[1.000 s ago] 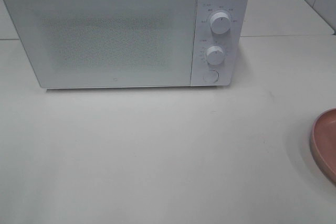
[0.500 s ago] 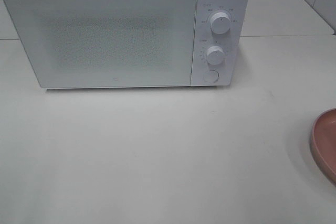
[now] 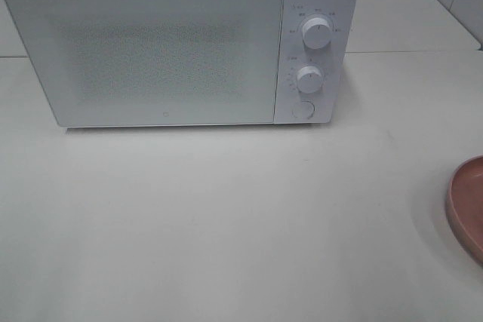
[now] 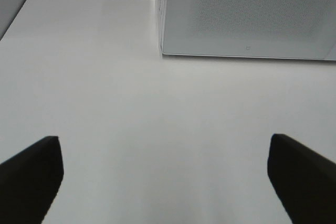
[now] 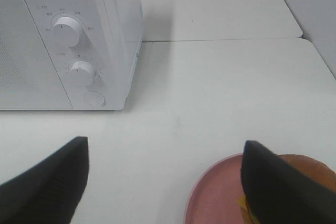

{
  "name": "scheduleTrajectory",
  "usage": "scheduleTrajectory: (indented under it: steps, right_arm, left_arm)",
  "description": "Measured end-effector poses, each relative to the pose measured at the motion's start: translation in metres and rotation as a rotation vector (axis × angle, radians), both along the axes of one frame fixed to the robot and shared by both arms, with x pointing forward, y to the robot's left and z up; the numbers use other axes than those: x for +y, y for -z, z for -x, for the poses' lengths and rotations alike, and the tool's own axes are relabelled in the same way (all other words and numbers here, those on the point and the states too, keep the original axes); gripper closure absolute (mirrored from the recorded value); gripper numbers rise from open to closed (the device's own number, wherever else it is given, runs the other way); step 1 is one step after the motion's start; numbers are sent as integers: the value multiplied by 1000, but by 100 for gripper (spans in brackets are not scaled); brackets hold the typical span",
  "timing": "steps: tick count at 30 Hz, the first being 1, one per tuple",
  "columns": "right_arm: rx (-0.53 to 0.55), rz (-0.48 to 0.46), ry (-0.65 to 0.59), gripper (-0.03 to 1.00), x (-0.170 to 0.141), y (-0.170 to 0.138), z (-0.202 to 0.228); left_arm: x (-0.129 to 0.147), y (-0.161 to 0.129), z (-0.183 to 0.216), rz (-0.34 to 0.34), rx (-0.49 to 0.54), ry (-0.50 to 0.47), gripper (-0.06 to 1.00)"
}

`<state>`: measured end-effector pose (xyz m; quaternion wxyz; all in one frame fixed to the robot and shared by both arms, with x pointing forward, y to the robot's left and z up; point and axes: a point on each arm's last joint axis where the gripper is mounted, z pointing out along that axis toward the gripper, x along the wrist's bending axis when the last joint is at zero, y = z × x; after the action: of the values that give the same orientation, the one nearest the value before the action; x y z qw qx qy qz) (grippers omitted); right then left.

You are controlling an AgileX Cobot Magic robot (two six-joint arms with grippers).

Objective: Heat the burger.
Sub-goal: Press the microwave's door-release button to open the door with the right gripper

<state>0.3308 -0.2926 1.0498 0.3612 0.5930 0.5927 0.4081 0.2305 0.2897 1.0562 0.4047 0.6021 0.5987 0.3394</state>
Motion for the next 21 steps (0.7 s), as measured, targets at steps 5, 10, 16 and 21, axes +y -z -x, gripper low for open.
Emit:
scheduleTrajectory:
  steps: [5, 10, 16, 21]
  right_arm:
    - [-7, -1, -8, 20, 2, 3, -14]
    - [-16, -2, -15, 20, 4, 5, -29]
    - [-48, -3, -28, 20, 7, 8, -48]
    - [-109, 9, -48, 20, 10, 8, -65]
  left_arm:
    - [0, 0, 0, 0, 0, 0, -3]
    - [0, 0, 0, 0, 0, 0, -3]
    - [0, 0, 0, 0, 0, 0, -3]
    - [0, 0, 0, 0, 1, 0, -3]
